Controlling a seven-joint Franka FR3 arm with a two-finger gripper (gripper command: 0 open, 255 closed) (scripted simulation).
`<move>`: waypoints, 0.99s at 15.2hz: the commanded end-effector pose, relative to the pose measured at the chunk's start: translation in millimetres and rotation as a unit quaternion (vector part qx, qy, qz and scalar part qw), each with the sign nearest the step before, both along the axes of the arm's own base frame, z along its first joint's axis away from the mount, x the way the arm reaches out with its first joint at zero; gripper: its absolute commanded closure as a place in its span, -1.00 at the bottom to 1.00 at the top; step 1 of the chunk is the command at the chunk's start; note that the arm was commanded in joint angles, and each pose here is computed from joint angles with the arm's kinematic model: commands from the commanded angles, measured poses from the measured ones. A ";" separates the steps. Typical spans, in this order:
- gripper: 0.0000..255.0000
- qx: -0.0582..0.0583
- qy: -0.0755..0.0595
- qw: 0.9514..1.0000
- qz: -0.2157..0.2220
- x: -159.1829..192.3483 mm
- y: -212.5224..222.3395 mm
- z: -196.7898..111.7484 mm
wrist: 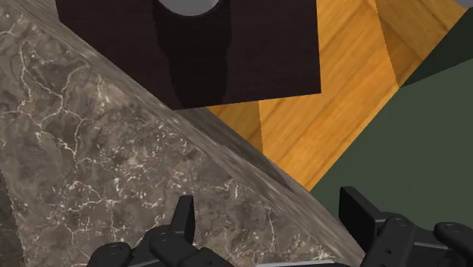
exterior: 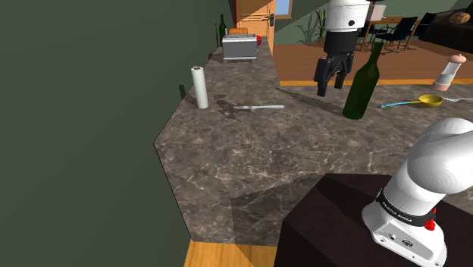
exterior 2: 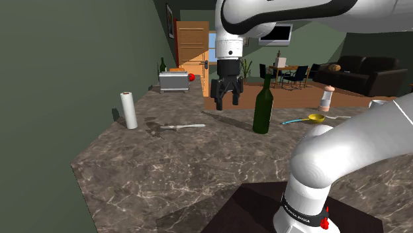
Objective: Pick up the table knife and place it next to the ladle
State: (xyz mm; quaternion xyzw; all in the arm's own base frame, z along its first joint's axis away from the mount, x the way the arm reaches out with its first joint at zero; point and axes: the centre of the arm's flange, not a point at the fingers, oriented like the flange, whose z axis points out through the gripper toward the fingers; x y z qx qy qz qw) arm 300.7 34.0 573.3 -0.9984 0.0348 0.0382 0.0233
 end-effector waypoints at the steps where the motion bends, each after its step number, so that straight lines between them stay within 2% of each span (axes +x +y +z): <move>1: -1.00 0.000 0.000 1.000 0.000 0.0 0.0 0.0; 8: -1.00 -0.003 -0.004 0.996 0.088 65.0 -48.4 -40.3; 15: -1.00 -0.006 -0.008 0.985 0.174 137.8 -84.8 -79.7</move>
